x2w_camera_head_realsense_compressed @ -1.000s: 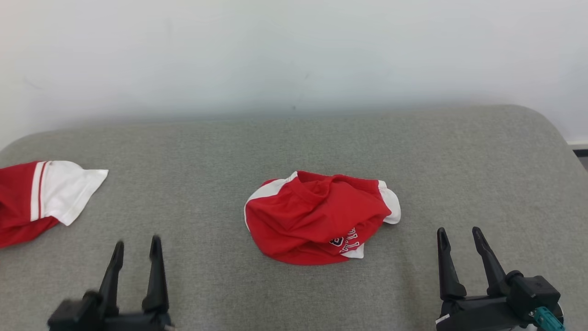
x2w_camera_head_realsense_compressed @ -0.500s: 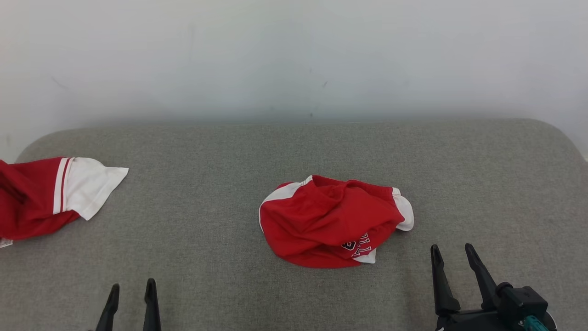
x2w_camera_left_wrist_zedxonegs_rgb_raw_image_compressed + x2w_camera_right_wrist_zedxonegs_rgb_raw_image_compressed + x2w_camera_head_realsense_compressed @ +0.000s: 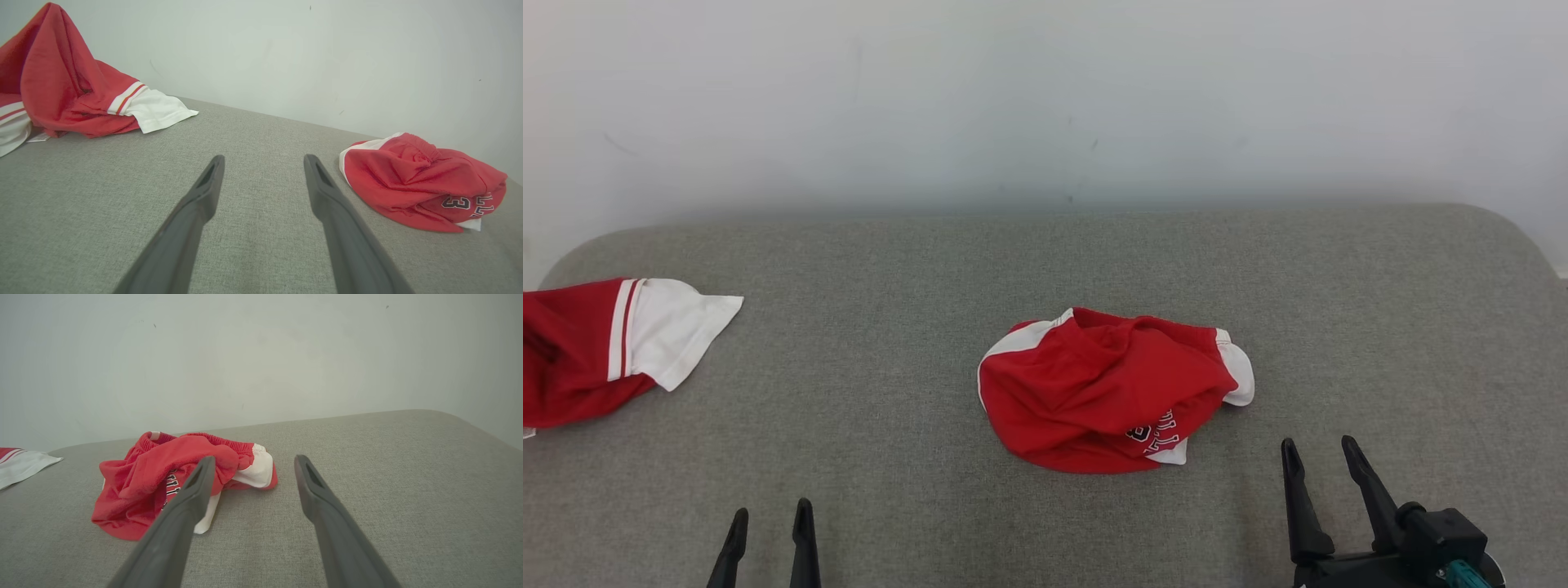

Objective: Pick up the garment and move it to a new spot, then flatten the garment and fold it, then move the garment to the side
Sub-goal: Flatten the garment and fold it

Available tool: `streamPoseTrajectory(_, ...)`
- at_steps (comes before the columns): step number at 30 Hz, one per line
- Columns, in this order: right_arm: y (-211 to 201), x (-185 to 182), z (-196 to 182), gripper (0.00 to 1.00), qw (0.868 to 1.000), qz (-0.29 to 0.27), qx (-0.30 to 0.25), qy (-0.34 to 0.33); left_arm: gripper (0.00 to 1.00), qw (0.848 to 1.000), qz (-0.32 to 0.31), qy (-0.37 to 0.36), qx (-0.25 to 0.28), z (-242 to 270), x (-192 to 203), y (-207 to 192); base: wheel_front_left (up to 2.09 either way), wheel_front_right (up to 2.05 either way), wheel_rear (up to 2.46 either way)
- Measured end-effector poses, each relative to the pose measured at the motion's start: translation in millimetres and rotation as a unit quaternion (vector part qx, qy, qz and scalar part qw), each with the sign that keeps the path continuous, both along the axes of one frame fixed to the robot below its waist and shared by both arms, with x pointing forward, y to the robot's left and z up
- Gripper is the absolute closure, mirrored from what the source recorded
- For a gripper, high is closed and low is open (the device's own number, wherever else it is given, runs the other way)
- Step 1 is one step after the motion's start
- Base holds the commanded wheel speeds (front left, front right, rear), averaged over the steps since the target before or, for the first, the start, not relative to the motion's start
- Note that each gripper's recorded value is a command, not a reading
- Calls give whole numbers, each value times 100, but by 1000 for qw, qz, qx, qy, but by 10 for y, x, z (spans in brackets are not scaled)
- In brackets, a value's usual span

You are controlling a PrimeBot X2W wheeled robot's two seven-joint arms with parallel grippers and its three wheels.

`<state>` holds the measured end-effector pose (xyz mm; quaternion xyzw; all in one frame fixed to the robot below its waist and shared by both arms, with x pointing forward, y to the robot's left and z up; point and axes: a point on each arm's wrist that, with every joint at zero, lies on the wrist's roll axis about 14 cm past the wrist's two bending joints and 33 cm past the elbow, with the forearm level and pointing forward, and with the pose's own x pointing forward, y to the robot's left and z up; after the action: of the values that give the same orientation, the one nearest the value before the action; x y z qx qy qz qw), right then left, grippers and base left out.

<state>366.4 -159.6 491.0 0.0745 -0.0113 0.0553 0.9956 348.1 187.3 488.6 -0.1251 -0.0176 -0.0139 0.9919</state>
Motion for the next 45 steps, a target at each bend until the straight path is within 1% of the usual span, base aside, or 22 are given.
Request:
streamPoseTrajectory(6,-2,-3,-38,0,1000,0,0,6,0,1000,0,3,0,-22,20,-5,0,0,0)
streamPoseTrajectory(12,-26,11,-23,0,1000,-4,0,3,0,1000,-22,7,-4,-47,74,-132,0,0,0)
streamPoseTrajectory(16,-65,-5,-47,0,1000,-10,-1,7,0,999,-55,0,3,4,201,-289,0,0,0)
streamPoseTrajectory(20,-129,-18,-46,0,1000,-20,1,7,0,994,-107,-15,7,110,407,-567,0,0,0)
streamPoseTrajectory(21,-129,-18,-46,0,1000,-20,1,7,0,994,-107,-15,7,110,407,-567,0,0,0)
streamPoseTrajectory(22,-146,-25,-48,0,1000,-23,3,8,0,992,-122,-14,10,124,462,-642,0,0,0)
streamPoseTrajectory(25,-211,-70,-79,0,999,-34,5,13,0,984,-174,-14,28,217,653,-914,0,0,0)
streamPoseTrajectory(29,-362,-147,-107,0,998,-58,5,18,0,967,-249,-15,55,378,888,-1383,0,0,0)
streamPoseTrajectory(33,-496,-212,-103,0,997,-80,7,18,0,949,-308,16,63,425,1079,-1833,0,0,0)
streamPoseTrajectory(35,-558,-253,-108,0,996,-91,8,19,0,939,-333,36,78,397,1149,-2046,0,0,0)
streamPoseTrajectory(39,-694,-359,-154,0,993,-115,11,27,0,921,-369,75,103,294,1261,-2401,0,0,0)
streamPoseTrajectory(42,-775,-417,-179,0,991,-130,12,32,0,912,-374,119,120,125,1347,-2556,0,0,0)
streamPoseTrajectory(45,-858,-451,-176,0,989,-144,11,33,0,900,-375,166,147,-58,1422,-2652,0,0,0)
